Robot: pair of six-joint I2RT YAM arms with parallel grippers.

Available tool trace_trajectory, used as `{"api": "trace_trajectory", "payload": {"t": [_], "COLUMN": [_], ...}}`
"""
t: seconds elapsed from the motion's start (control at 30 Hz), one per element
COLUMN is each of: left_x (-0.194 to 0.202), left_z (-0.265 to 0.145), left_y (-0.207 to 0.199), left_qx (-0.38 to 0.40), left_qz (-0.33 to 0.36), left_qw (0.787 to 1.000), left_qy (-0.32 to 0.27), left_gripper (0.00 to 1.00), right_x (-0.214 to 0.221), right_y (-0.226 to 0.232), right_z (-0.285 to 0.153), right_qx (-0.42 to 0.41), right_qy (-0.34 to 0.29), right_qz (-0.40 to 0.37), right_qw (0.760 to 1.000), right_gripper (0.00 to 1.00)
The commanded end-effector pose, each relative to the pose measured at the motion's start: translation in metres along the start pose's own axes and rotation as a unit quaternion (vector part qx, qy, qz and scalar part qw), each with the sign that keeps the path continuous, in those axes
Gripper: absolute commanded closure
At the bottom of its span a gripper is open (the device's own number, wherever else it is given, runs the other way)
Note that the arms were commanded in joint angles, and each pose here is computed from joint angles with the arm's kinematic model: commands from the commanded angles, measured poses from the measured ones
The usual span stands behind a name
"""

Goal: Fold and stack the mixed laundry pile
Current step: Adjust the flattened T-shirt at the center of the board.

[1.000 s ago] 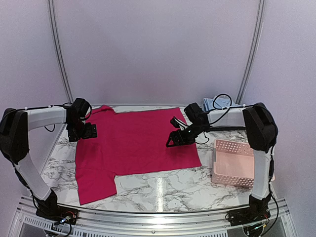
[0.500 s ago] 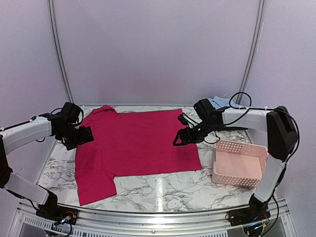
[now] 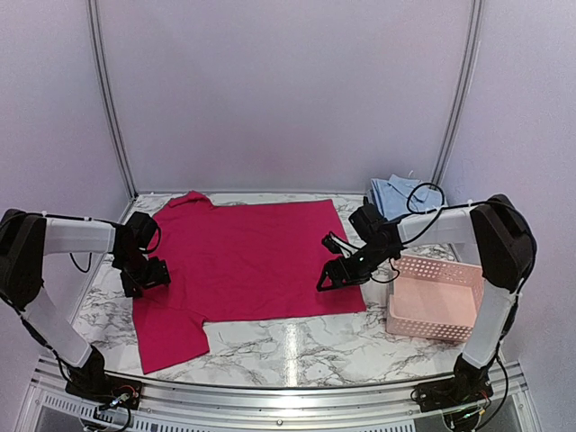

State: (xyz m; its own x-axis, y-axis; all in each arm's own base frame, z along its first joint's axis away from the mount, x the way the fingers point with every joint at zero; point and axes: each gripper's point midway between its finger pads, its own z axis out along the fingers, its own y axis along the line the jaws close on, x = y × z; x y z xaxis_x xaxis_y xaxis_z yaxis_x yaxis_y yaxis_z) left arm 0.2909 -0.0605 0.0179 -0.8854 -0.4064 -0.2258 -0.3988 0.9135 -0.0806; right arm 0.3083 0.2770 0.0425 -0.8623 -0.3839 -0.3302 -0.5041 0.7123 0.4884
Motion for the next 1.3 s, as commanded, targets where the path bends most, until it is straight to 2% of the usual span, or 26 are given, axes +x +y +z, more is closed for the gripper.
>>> {"api": "trace_trajectory", "payload": {"t": [0.0, 0.17, 0.23, 0.3, 0.43, 0.57, 0.7, 0.8, 1.07, 1.27], "left_x": [-0.015, -0.049, -0.057, -0.051, -0.014, 0.019, 0.040, 0.051, 0.062, 0.063], "left_z": [0.011, -0.009, -0.026, -0.045, -0.063, -0.073, -0.073, -0.069, -0.059, -0.057], "left_y": [0.011, 0.024, 0.017, 0.006, 0.005, 0.010, 0.015, 0.018, 0.025, 0.026], "left_qx": [-0.022, -0.032, -0.004, 0.037, 0.070, 0.093, 0.093, 0.086, 0.067, 0.061], "left_qz": [-0.003, -0.011, -0.009, -0.009, -0.019, -0.050, -0.080, -0.101, -0.132, -0.154], "left_qw": [1.000, 0.999, 0.999, 0.998, 0.997, 0.994, 0.992, 0.991, 0.989, 0.986], "left_qy": [0.006, -0.033, -0.047, -0.051, -0.029, -0.019, -0.007, 0.006, 0.026, 0.033], "left_gripper": [0.17, 0.17, 0.14, 0.13, 0.14, 0.16, 0.18, 0.19, 0.19, 0.22], "right_x": [0.041, 0.049, 0.040, 0.031, 0.023, 0.042, 0.070, 0.086, 0.084, 0.101], "right_y": [0.013, 0.037, 0.041, 0.045, 0.057, 0.059, 0.042, 0.029, 0.018, 0.009], "right_z": [0.017, 0.020, 0.009, -0.007, -0.040, -0.043, -0.036, -0.030, -0.019, -0.003], "right_qx": [-0.003, -0.012, -0.003, 0.012, 0.054, 0.137, 0.201, 0.228, 0.247, 0.235], "right_qy": [0.061, 0.073, 0.055, 0.031, -0.001, 0.047, 0.104, 0.127, 0.126, 0.154], "right_qz": [0.008, -0.002, -0.009, -0.027, -0.091, -0.191, -0.230, -0.240, -0.252, -0.252], "right_qw": [0.998, 0.997, 0.998, 0.999, 0.994, 0.971, 0.947, 0.935, 0.927, 0.926], "right_gripper": [0.11, 0.11, 0.11, 0.12, 0.14, 0.21, 0.36, 0.37, 0.39, 0.46]}}
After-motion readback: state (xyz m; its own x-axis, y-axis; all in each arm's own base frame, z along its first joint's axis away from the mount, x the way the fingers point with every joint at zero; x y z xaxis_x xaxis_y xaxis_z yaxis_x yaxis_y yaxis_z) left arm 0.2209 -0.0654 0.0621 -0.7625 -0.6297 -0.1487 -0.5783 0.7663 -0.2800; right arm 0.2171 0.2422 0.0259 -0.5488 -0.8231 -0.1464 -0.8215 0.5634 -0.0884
